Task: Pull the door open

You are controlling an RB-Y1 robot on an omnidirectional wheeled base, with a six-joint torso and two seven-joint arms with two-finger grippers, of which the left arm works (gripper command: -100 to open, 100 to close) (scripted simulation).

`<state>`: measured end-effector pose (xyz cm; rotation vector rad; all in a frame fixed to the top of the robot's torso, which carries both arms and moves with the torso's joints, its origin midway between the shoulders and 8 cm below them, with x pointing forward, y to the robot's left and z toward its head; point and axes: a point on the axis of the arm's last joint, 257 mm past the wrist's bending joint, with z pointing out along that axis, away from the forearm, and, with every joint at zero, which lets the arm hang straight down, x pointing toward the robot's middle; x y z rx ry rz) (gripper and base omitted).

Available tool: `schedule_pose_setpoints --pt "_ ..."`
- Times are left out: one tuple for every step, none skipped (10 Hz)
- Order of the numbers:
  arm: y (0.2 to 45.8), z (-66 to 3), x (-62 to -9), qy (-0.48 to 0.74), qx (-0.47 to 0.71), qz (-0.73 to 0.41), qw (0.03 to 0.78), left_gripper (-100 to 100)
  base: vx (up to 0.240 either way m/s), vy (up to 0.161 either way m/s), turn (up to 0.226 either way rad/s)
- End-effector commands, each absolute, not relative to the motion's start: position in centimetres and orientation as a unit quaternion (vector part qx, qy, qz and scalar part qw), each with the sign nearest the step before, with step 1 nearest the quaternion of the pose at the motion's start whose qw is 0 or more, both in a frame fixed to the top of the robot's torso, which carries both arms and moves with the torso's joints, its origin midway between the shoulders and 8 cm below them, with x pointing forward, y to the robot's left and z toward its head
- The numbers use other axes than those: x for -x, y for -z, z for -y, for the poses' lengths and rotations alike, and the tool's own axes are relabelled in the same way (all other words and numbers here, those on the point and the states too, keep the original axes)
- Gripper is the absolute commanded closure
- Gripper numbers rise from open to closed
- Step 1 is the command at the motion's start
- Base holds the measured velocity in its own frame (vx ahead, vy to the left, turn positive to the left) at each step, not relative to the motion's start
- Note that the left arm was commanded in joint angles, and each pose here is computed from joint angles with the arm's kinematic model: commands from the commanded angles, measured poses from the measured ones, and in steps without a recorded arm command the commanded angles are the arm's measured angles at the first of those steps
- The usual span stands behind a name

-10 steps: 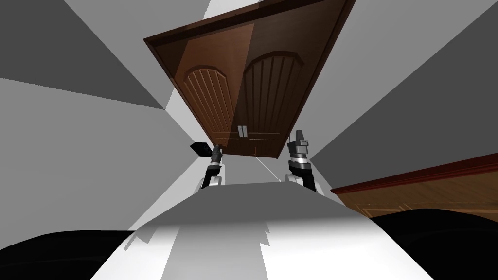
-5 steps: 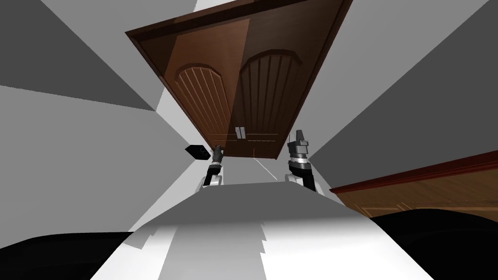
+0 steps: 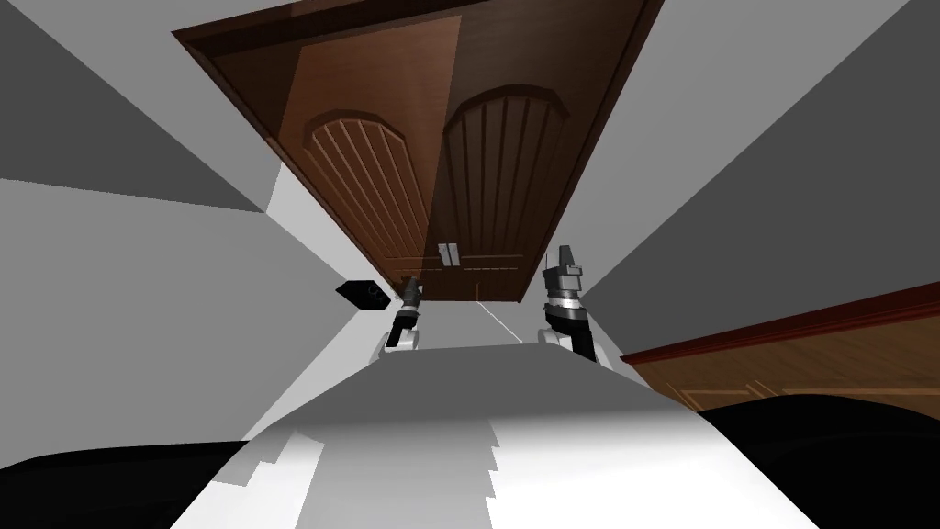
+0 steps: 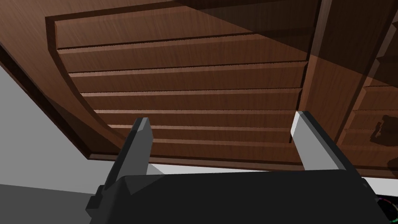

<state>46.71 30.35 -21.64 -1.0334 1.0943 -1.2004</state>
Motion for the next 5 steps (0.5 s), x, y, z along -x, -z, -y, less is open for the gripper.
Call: schedule_pose_setpoints --pt "22.9 -30.9 -47.2 0.509 0.452 -0.471 0.562 -100 0.123 0.004 -0.127" --pt "23.4 -31.1 -47.4 0.507 0.455 -0.472 0.559 -100 0.131 0.004 -0.099" --pt "23.8 -31.3 -47.6 0.506 0.459 -0.473 0.556 -100 0.120 0.020 -0.055" --pt "24.7 -31.7 -48.0 0.503 0.467 -0.476 0.550 -100 0.150 0.016 -0.123" --pt "25.1 -31.9 -48.1 0.502 0.471 -0.477 0.547 -100 0.146 0.020 -0.105"
